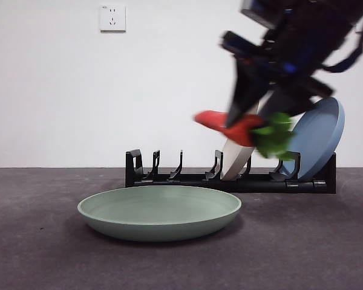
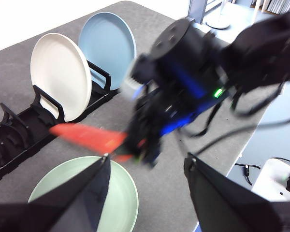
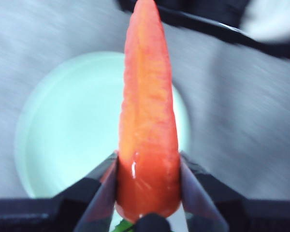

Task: Take the green plate from the plate rack,put the plate on the table,take the carrot from the table,put the carrot in the plate

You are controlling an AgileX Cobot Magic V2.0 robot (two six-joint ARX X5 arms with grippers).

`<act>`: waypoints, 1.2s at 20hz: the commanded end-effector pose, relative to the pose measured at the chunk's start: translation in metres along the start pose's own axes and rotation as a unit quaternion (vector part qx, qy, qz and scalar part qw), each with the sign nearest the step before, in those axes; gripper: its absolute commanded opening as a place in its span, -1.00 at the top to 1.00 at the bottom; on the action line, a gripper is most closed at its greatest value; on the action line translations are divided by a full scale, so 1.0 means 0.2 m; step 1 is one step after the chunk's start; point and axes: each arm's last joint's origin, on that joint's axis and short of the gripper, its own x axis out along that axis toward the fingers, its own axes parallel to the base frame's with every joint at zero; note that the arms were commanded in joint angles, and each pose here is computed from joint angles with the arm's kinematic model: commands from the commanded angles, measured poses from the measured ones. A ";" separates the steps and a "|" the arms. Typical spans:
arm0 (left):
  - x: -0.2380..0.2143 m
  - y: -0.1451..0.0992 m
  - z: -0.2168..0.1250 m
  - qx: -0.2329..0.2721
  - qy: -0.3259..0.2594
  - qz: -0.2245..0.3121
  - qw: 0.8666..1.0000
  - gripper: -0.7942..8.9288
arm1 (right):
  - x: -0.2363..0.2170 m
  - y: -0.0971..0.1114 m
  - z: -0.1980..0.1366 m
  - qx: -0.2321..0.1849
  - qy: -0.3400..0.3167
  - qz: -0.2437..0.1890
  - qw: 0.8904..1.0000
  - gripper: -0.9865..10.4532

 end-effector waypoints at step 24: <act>0.00 0.01 -0.05 0.010 0.049 0.009 0.999 0.30 | 0.39 0.22 -0.09 -0.009 0.038 0.041 0.998 -0.07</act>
